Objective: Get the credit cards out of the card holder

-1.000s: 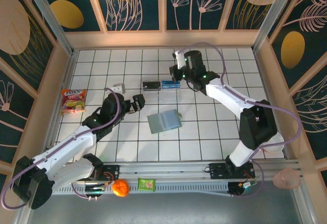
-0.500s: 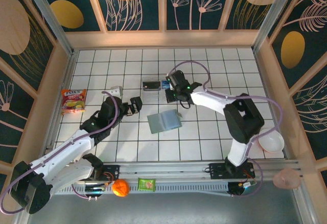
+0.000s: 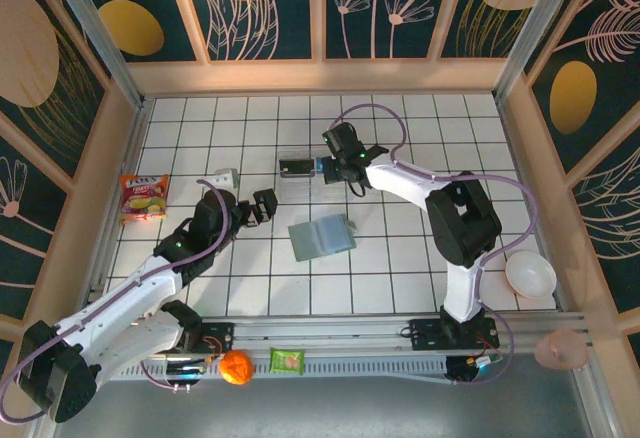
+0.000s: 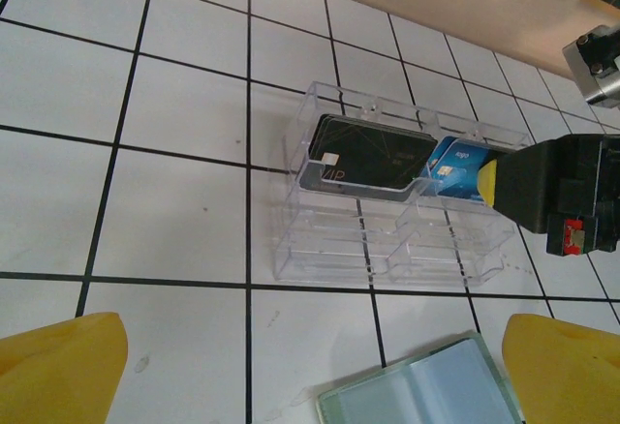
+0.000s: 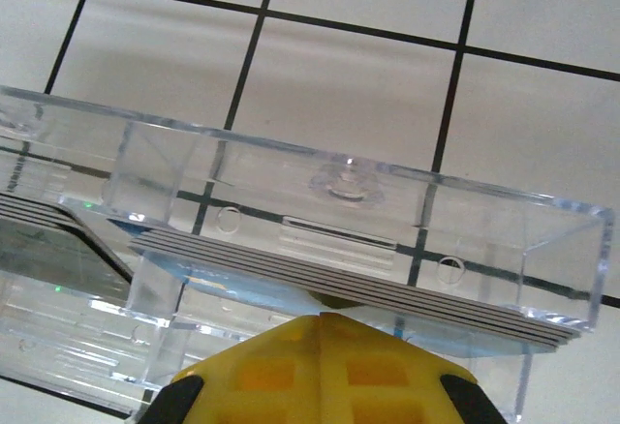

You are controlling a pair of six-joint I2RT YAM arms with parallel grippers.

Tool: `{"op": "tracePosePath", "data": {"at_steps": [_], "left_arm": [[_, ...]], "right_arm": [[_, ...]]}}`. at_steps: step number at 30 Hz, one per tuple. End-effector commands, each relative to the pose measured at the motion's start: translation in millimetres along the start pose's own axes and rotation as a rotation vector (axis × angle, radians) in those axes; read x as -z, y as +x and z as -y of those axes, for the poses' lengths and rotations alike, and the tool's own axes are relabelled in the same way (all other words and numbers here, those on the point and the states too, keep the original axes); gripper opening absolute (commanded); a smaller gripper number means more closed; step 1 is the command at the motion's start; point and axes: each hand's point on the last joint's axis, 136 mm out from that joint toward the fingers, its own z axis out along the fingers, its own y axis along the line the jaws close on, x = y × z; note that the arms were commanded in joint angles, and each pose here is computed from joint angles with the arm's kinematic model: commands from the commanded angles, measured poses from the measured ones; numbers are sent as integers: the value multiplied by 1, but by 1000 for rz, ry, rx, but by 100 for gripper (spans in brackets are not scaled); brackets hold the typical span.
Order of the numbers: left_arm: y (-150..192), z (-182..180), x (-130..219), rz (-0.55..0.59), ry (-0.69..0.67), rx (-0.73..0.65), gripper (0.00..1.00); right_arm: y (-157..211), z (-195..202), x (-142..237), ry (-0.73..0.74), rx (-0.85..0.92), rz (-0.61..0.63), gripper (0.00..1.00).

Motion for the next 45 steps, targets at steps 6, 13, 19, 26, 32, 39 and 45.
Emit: {"op": "tracePosePath", "data": {"at_steps": [6, 13, 19, 26, 32, 39, 45], "left_arm": [[6, -3, -4, -17, -3, -8, 99], [1, -2, -2, -7, -10, -12, 99], [-22, -4, -2, 70, -64, -13, 99], [-87, -13, 2, 314, -245, -97, 99], [-126, -59, -5, 461, -485, -217, 99], [-124, -131, -34, 441, -625, -271, 99], [-106, -163, -48, 446, -604, -311, 99]], "right_arm": [[-13, 1, -4, 31, -35, 31, 0], [-12, -11, 36, -27, -34, 80, 2], [-12, 5, 73, -71, -106, 172, 21], [-23, 55, 113, -45, -267, 369, 50], [-23, 89, 125, 87, -318, 434, 71], [-19, 143, 144, 214, -461, 531, 99], [-19, 165, 152, 257, -497, 547, 99]]}}
